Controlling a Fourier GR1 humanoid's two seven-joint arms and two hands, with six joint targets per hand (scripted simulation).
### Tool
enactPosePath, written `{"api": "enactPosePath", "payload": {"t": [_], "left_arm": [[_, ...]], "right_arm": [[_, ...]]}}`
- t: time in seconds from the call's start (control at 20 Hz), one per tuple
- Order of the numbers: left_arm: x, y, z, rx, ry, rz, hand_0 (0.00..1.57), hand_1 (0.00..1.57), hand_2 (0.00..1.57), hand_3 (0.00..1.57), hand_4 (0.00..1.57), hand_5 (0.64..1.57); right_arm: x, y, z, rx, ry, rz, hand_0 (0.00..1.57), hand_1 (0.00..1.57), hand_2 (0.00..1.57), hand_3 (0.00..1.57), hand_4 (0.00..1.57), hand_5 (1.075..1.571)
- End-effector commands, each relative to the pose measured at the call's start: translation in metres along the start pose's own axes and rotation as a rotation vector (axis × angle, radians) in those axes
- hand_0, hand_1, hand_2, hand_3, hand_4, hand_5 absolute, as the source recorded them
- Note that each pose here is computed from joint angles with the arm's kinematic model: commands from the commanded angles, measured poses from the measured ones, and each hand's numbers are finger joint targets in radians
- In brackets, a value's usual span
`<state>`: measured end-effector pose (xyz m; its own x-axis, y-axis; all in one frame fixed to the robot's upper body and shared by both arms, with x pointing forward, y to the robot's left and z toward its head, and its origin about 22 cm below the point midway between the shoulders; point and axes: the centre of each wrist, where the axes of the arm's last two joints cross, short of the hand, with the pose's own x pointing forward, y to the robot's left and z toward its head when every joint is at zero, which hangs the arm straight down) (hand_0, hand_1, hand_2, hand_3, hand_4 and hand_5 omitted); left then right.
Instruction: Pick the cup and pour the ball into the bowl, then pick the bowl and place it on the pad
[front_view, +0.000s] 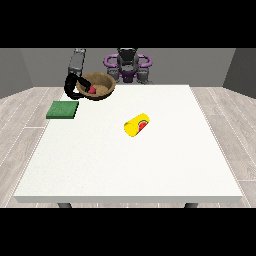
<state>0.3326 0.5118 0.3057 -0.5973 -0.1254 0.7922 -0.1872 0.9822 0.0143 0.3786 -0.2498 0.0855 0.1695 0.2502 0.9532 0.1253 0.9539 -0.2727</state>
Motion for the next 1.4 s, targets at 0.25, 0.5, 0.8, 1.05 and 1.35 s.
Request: {"api": "enactPosePath", "payload": {"t": [0.25, 0.5, 0.8, 1.05, 1.35], "left_arm": [[0.037, -0.012, -0.017, -0.013, -0.077, -0.009, 0.0, 0.0, 0.0, 0.0, 0.0, 1.533], [0.043, -0.016, -0.017, -0.021, -0.084, -0.016, 0.0, 0.0, 0.0, 0.0, 0.0, 1.535], [0.059, -0.024, -0.02, -0.005, -0.187, -0.014, 0.0, 0.0, 0.0, 0.0, 0.15, 1.535], [0.099, -0.023, -0.024, -0.033, -0.262, -0.025, 0.0, 0.0, 0.0, 0.0, 0.05, 1.537], [0.084, -0.032, -0.017, -0.056, -0.234, 0.004, 0.0, 0.0, 0.0, 0.0, 0.0, 1.535]], "right_arm": [[-0.012, -0.087, -0.019, -0.07, -0.09, 0.051, 1.57, 1.57, 1.57, 1.57, 1.3, 1.528], [-0.019, -0.162, -0.016, -0.124, -0.101, 0.002, 1.57, 1.57, 1.57, 1.23, 1.3, 1.536], [-0.015, -0.184, -0.022, -0.138, -0.139, -0.055, 1.57, 1.57, 1.57, 0.87, 1.29, 1.541], [-0.019, -0.217, -0.014, -0.191, -0.229, 0.0, 1.57, 1.57, 1.57, 0.46, 1.28, 1.552], [-0.018, -0.246, -0.007, -0.221, -0.166, 0.016, 1.57, 1.57, 1.57, 0.68, 1.25, 1.564]]}}
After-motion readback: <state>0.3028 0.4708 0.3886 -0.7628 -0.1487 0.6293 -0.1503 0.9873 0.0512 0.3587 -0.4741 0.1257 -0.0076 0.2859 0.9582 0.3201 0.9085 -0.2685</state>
